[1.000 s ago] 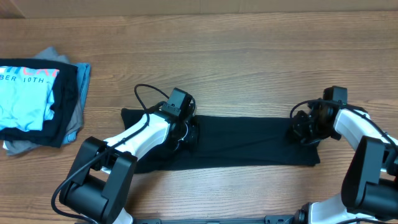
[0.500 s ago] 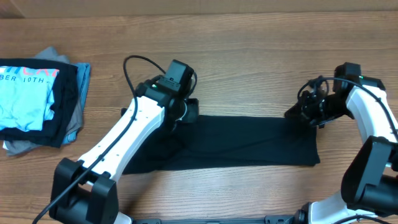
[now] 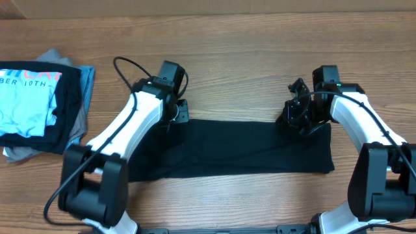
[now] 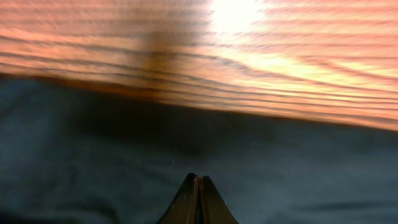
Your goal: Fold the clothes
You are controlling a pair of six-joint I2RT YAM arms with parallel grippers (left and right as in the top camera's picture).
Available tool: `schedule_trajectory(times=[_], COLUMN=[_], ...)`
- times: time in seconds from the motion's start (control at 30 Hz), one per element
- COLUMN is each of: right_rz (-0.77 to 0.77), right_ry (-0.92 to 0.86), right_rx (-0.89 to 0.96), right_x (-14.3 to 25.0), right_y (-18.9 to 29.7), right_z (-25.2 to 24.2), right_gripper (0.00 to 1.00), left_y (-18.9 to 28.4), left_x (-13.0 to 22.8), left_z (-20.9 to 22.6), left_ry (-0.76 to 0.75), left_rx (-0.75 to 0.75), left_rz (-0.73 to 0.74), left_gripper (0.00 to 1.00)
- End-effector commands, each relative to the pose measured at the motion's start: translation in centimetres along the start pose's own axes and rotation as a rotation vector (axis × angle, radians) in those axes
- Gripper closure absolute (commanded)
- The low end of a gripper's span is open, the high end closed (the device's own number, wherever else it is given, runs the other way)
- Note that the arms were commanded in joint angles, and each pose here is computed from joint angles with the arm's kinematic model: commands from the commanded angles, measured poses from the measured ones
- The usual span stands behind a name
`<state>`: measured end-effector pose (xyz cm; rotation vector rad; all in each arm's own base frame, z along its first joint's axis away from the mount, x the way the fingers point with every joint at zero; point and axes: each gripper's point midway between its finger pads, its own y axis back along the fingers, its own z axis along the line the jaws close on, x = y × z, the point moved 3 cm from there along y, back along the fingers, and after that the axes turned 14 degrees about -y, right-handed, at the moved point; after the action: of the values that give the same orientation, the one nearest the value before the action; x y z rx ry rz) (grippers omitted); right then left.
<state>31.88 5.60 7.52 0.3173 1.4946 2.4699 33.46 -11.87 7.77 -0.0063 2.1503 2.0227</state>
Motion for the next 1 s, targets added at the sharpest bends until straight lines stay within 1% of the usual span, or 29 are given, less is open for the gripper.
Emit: schedule_trajectory(times=[0.0, 0.07, 0.17, 0.23, 0.3, 0.43, 0.57, 0.8, 0.97], right_rz=[-0.060, -0.079, -0.146, -0.180, -0.207, -0.200, -0.212, -0.302, -0.350], right_ry=[-0.111, -0.132, -0.237, -0.277, -0.301, -0.328, -0.362, -0.406, -0.484], right_rx=[0.186, 0.229, 0.343, 0.383, 0.409, 0.427, 0.496, 0.473, 0.443], right_x=[-0.3, -0.5, -1.1, -1.4, -1.8, -2.0, -2.5, -4.6, -5.5], right_y=[-0.5, -0.4, 0.3, 0.6, 0.7, 0.4, -0.5, -0.1, 0.7], right_z=[-3.5, -4.4, -6.5, -7.4, -8.2, -9.2, -10.9, -11.9, -13.1], right_gripper=[0.96, 0.96, 0.96, 0.96, 0.96, 0.96, 0.96, 0.96, 0.96], left_y=[-3.9, -5.5, -7.4, -8.0, -8.2, -8.3, -8.4, -8.4, -8.4], left_x=[1.0, 1.3, 1.8, 2.0, 1.8, 1.3, 0.9, 0.5, 0.5], left_z=[1.2, 1.7, 2.9, 3.6, 4.2, 4.4, 4.4, 4.3, 4.7], left_ry=[0.025, 0.038, 0.069, 0.088, 0.088, 0.085, 0.069, 0.048, 0.059], left_rx=[-0.057, -0.065, -0.076, -0.079, -0.077, -0.074, -0.070, -0.067, -0.067], left_rz=[0.098, 0.137, 0.184, 0.200, 0.198, 0.174, 0.157, 0.140, 0.142], left_gripper=[0.96, 0.96, 0.96, 0.96, 0.96, 0.96, 0.96, 0.96, 0.96])
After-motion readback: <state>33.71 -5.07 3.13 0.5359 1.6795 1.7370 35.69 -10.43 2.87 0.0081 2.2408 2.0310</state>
